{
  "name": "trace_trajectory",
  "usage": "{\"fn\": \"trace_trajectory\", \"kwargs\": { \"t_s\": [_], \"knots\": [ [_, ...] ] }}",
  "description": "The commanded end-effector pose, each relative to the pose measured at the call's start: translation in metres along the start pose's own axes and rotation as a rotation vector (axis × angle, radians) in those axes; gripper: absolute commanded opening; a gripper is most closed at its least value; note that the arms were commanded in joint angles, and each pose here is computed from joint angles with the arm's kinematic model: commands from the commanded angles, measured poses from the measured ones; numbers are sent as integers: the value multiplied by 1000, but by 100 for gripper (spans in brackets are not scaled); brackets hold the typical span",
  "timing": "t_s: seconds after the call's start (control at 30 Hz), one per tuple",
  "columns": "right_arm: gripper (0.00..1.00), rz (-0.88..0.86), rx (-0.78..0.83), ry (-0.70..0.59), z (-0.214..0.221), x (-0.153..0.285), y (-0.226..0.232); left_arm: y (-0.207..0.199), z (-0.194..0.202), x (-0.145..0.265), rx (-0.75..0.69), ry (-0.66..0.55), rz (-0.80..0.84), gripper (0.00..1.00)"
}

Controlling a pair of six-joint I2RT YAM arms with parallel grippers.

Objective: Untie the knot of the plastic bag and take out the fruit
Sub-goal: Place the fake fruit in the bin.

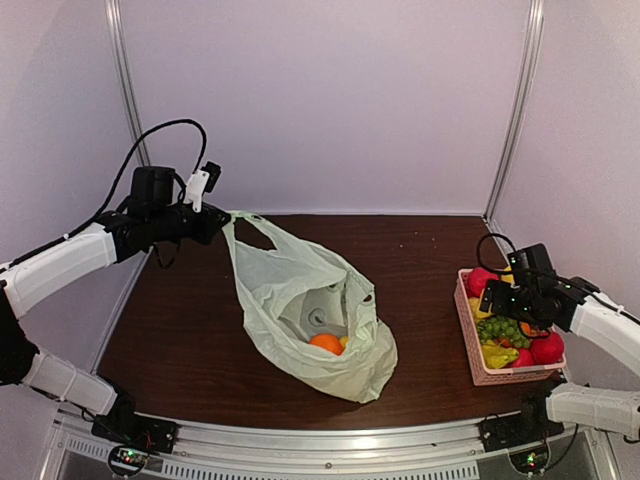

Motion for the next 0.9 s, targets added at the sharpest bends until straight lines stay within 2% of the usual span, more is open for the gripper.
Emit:
{"fn": "trace_trajectory", "kwargs": {
  "t_s": [0.0, 0.13, 0.27, 0.4, 0.47, 0.53, 0.73, 0.87],
  "knots": [
    [97, 24, -22, -47, -9, 15, -8, -3, -18, 8, -1, -53, 5, 0],
    [98, -50, -38, -124, -28, 39, -1, -6, -19, 8, -1, -59, 26, 0],
    [98, -234, -15, -224, -50, 67, 27, -9, -20, 9, -3, -64, 43, 0],
    [94, -591, 102, -229, -51, 90, 99, -9, -21, 10, -7, -67, 40, 0],
    [92, -849, 221, -239, -39, 123, 156, -9, -21, 10, -11, -67, 39, 0],
    [91, -1002, 313, -250, -29, 154, 198, -7, -20, 10, -11, -65, 31, 0],
    [84, -1094, 533, -190, -1, 184, 283, -7, -22, 12, -13, -69, 28, 0],
    [78, -1069, 610, -113, 19, 174, 320, -8, -23, 14, -14, -74, 28, 0]
  ]
}}
Point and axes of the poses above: each gripper's point midway between its finger pads, its own x axis back along the fingers, its own y axis along the line the jaws close on, z = x × y, the point moved 2 cm from there along x, back along the fingers, and after that the axes turned 6 degrees about x, right-handed, at the moved point
